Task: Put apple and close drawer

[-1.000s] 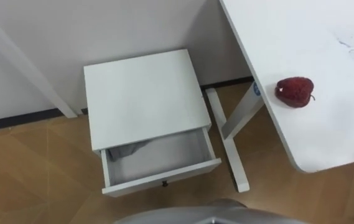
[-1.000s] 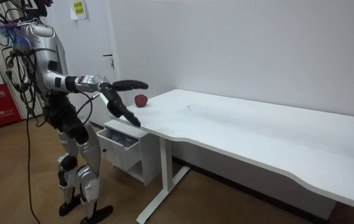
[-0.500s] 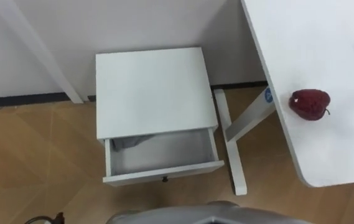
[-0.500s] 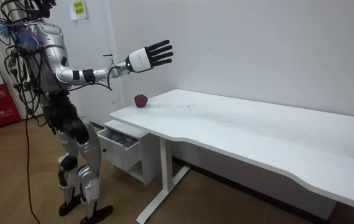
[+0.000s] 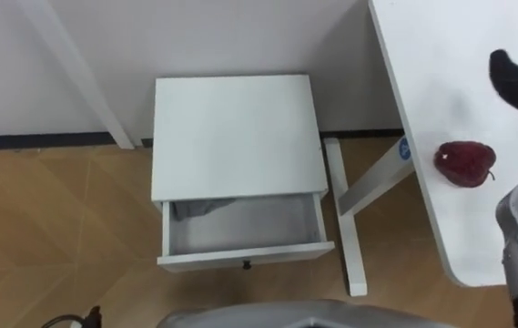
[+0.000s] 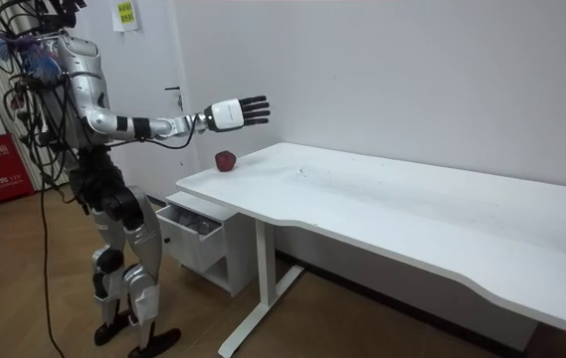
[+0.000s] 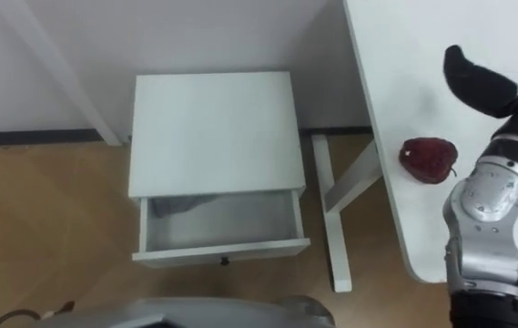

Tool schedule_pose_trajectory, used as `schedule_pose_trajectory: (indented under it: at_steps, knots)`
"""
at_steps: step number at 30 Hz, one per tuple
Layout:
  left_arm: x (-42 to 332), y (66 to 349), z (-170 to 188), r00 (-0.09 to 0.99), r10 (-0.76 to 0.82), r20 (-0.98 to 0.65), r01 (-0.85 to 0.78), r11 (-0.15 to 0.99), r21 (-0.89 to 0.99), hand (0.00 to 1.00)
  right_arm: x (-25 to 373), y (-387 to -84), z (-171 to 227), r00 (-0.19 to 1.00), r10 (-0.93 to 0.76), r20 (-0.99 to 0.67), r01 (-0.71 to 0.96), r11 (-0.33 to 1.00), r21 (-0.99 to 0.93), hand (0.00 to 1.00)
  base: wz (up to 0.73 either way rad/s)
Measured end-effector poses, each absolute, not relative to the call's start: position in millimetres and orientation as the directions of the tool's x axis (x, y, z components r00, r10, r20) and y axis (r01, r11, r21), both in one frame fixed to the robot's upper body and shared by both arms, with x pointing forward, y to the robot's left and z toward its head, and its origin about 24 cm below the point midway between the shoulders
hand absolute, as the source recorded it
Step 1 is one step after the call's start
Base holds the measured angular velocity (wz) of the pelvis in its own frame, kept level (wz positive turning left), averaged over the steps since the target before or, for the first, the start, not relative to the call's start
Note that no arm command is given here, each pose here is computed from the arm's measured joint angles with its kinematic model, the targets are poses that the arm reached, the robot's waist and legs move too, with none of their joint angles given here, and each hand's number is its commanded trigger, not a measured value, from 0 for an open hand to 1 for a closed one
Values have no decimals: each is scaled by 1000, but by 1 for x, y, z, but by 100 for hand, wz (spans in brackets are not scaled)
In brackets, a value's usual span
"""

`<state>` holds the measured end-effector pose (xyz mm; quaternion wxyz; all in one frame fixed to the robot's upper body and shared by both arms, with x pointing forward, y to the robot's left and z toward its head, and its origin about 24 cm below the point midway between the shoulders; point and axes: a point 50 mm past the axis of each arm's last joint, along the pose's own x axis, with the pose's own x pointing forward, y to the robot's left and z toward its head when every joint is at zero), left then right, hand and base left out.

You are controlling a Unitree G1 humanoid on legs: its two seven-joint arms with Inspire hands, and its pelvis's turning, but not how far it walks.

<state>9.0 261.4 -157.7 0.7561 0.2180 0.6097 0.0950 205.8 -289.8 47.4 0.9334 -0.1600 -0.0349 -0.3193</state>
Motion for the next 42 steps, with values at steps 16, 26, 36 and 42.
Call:
schedule_pose_trajectory:
  at_steps: [16, 26, 36, 42]
  knots:
    - [10, 261, -158, 243, 404, -882, 143, 884, 444, 0, 197, -285, 9, 848, -528, 39, 479, 736, -479, 0, 0]
    - [1, 260, -160, 207, 383, -901, 155, 896, 416, 0, 187, -281, -9, 861, -506, -51, 415, 757, -504, 0, -1]
    - [0, 259, -160, 199, 367, -909, 165, 901, 400, 0, 177, -283, -26, 855, -502, -130, 377, 773, -510, 0, 0]
    - [2, 259, -160, 203, 363, -909, 165, 903, 397, 0, 168, -283, -37, 842, -512, -173, 370, 780, -506, 0, -2]
